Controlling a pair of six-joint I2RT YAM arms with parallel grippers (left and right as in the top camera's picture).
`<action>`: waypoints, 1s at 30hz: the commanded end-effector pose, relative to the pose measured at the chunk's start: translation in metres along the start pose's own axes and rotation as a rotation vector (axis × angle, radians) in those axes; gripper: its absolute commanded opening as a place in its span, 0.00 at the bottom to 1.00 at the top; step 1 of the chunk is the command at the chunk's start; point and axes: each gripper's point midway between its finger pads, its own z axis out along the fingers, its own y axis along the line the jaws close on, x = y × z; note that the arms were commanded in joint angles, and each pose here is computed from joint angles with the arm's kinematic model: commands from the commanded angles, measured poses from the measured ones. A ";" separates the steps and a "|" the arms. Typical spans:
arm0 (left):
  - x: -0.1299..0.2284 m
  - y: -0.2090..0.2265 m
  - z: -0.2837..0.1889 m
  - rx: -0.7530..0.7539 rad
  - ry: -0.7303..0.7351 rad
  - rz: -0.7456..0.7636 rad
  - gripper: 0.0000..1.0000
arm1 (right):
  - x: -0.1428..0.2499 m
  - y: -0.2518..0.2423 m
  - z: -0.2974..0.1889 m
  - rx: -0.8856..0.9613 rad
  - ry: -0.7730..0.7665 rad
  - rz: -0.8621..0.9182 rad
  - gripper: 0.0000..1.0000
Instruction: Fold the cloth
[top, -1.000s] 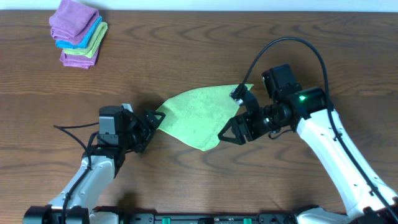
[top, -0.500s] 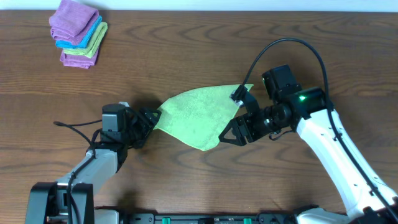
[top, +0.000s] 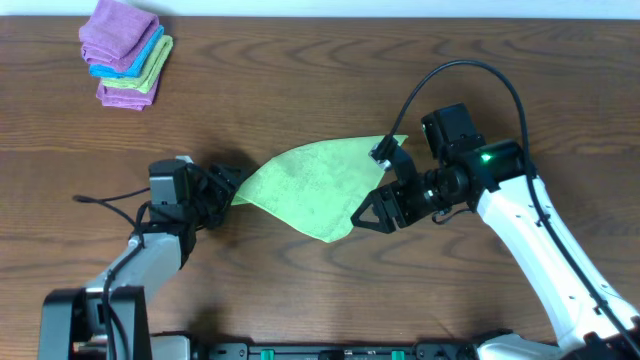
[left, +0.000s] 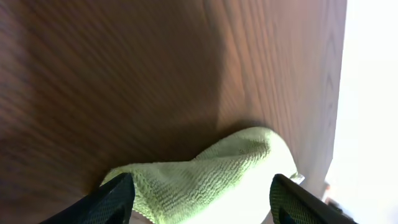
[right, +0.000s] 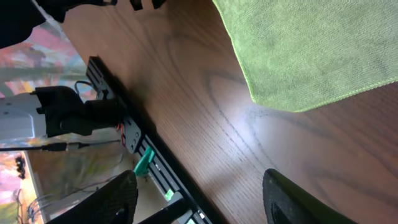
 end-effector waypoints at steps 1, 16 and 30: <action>0.008 0.003 0.009 -0.002 0.073 -0.064 0.70 | -0.003 0.005 -0.004 -0.016 -0.021 -0.028 0.65; 0.006 -0.006 0.018 0.023 0.111 -0.097 0.06 | -0.003 0.002 -0.004 -0.003 -0.022 -0.030 0.63; 0.000 -0.095 0.006 0.010 0.195 0.358 0.06 | -0.011 -0.054 -0.004 0.287 -0.025 0.036 0.41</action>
